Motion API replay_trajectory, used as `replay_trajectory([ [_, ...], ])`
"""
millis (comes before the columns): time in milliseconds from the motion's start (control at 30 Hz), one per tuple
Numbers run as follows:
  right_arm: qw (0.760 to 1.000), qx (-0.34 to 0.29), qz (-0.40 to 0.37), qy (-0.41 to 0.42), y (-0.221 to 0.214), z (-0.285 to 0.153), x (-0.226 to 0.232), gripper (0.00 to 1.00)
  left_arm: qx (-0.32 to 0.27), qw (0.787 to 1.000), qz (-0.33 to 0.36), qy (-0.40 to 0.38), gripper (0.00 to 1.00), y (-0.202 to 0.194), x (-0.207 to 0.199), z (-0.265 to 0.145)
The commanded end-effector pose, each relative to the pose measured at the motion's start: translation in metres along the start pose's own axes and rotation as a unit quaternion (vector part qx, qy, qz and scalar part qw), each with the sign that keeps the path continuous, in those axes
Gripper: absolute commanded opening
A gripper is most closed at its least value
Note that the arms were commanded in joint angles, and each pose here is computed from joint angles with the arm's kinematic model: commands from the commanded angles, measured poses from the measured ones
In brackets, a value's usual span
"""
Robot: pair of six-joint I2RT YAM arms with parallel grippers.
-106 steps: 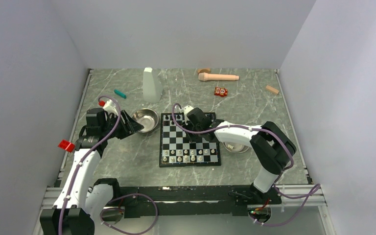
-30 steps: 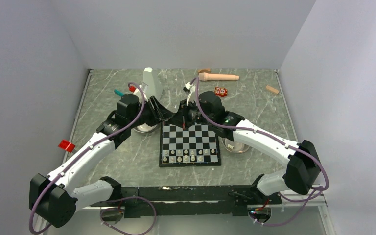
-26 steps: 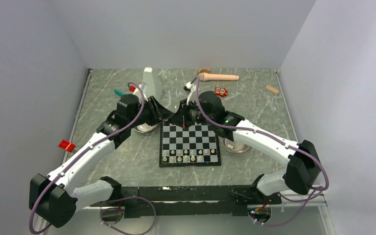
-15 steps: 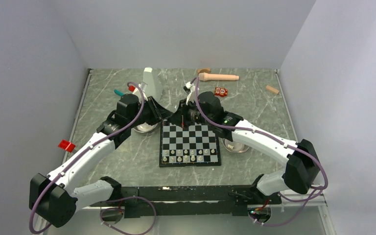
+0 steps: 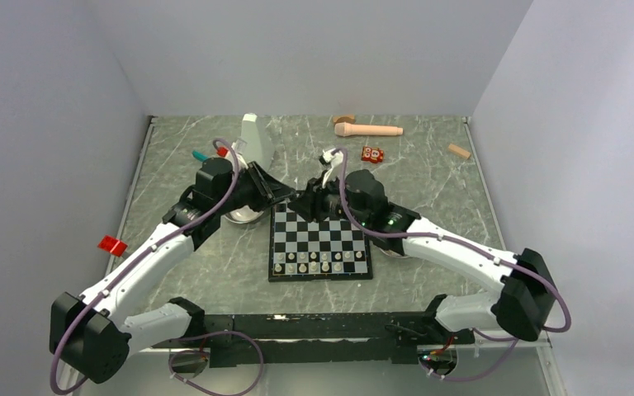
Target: Set up the chess pieces on the board
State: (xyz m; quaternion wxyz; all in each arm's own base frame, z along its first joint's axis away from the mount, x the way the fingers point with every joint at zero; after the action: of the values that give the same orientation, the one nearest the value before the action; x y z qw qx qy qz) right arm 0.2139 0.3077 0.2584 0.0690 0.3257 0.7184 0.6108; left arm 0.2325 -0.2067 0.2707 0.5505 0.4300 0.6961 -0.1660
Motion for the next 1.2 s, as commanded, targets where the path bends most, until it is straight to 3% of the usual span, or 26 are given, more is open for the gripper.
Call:
replay_trajectory([
  [0, 0.992, -0.098, -0.073, -0.011, 0.024, -0.015, 0.009, 0.36, -0.023, 0.995, -0.056, -0.079, 0.0, 0.012, -0.036, -0.016],
  [200, 0.976, -0.153, -0.152, -0.007, 0.022, -0.025, 0.029, 0.37, -0.042, 0.982, -0.128, -0.134, 0.0, 0.025, -0.05, -0.031],
  [433, 0.953, -0.193, -0.229, -0.053, 0.038, -0.029, 0.044, 0.36, -0.016, 0.967, -0.186, -0.174, 0.0, 0.022, -0.053, -0.032],
  [700, 0.928, -0.246, -0.258, -0.112, 0.06, -0.038, 0.04, 0.33, -0.018, 0.965, -0.182, -0.19, 0.0, 0.022, -0.061, -0.037],
  [1167, 0.92, -0.249, -0.286, -0.098, 0.066, -0.036, 0.045, 0.31, -0.007, 0.963, -0.183, -0.198, 0.0, 0.02, -0.061, -0.039],
])
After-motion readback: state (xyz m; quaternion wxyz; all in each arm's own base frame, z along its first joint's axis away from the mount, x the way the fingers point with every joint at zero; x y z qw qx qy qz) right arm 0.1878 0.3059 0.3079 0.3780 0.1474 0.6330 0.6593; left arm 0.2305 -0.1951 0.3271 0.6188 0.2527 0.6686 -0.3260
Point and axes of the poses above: each gripper's point midway between its finger pads, its own z axis out along the fingers, its own x axis along the line the jaws close on, y = z × x, the point moved 6 cm from there along -z, back along the fingers, and after that the axes turned 9 degrees about -z, right-handed, at the moved point
